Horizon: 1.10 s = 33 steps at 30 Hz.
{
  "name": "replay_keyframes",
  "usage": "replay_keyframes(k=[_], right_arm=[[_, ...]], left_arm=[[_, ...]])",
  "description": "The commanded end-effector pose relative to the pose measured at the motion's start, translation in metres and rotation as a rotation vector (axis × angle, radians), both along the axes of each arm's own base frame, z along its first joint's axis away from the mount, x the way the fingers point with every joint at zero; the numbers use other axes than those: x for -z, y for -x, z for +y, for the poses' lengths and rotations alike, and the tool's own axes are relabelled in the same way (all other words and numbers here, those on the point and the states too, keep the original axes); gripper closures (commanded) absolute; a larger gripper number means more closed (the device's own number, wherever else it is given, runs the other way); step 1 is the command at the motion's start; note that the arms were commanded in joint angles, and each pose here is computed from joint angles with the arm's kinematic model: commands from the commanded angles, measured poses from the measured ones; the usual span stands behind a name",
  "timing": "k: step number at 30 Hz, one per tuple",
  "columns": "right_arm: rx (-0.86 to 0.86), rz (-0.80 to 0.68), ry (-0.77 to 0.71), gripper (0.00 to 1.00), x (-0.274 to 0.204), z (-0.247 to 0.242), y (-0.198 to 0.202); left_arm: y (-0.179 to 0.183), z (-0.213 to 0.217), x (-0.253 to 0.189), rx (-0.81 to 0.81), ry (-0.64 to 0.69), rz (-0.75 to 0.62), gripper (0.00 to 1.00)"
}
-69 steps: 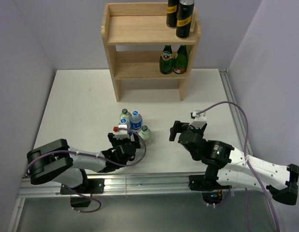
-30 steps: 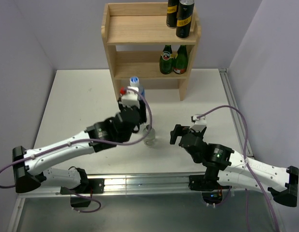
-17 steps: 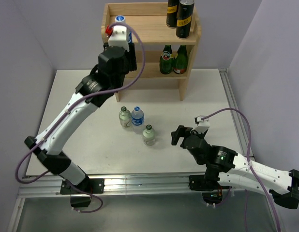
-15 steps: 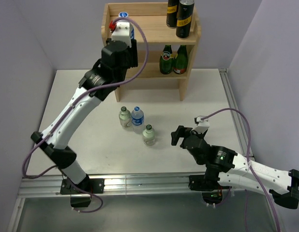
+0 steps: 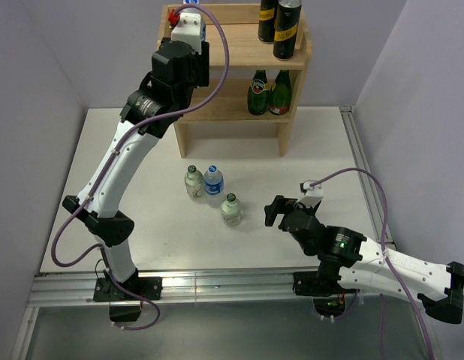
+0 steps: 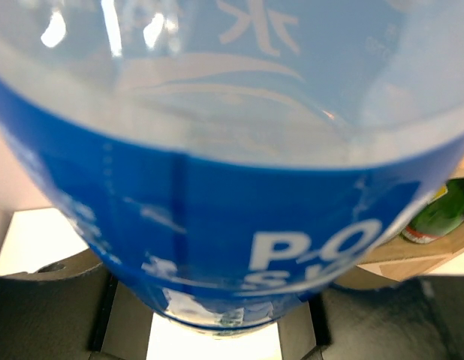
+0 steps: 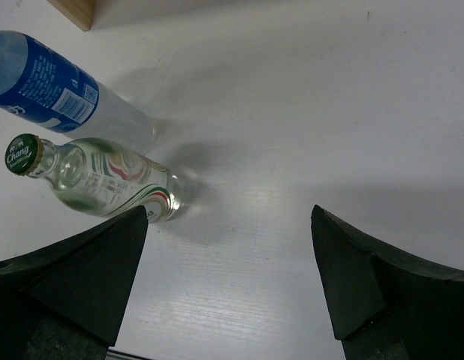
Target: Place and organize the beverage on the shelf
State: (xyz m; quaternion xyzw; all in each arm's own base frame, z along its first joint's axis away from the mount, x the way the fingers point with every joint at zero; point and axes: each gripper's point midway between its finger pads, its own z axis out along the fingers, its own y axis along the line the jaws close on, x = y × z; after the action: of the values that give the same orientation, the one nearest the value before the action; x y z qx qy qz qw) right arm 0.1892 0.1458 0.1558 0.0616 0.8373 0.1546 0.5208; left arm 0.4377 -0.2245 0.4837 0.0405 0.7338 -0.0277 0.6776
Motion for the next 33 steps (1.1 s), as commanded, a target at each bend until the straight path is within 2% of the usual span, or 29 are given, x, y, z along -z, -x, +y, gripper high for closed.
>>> replay_keyframes(k=[1, 8, 14, 15, 23, 33], right_arm=[[0.005, -0.012, -0.018, 0.04, -0.001, 0.004, -0.002], [0.009, -0.011, -0.012, 0.04, 0.000, 0.004, -0.003], [0.017, -0.009, -0.009, 0.04, 0.003, 0.004, -0.004], [0.015, -0.009, -0.007, 0.04, 0.003, 0.004, -0.003], [0.020, -0.001, -0.001, 0.04, 0.009, 0.004, -0.004], [0.029, 0.003, 0.007, 0.04, 0.011, 0.004, -0.005]], left_arm=[[0.052, 0.048, -0.135, -0.031, 0.213, -0.336, 1.00], [0.043, 0.052, -0.139, -0.058, 0.180, -0.371, 1.00], [0.006, 0.048, -0.121, -0.050, 0.173, -0.350, 1.00], [-0.002, 0.050, -0.121, -0.059, 0.208, -0.354, 1.00], [-0.031, 0.059, -0.121, -0.045, 0.250, -0.390, 1.00], [-0.060, 0.052, -0.090, -0.052, 0.221, -0.338, 0.99]])
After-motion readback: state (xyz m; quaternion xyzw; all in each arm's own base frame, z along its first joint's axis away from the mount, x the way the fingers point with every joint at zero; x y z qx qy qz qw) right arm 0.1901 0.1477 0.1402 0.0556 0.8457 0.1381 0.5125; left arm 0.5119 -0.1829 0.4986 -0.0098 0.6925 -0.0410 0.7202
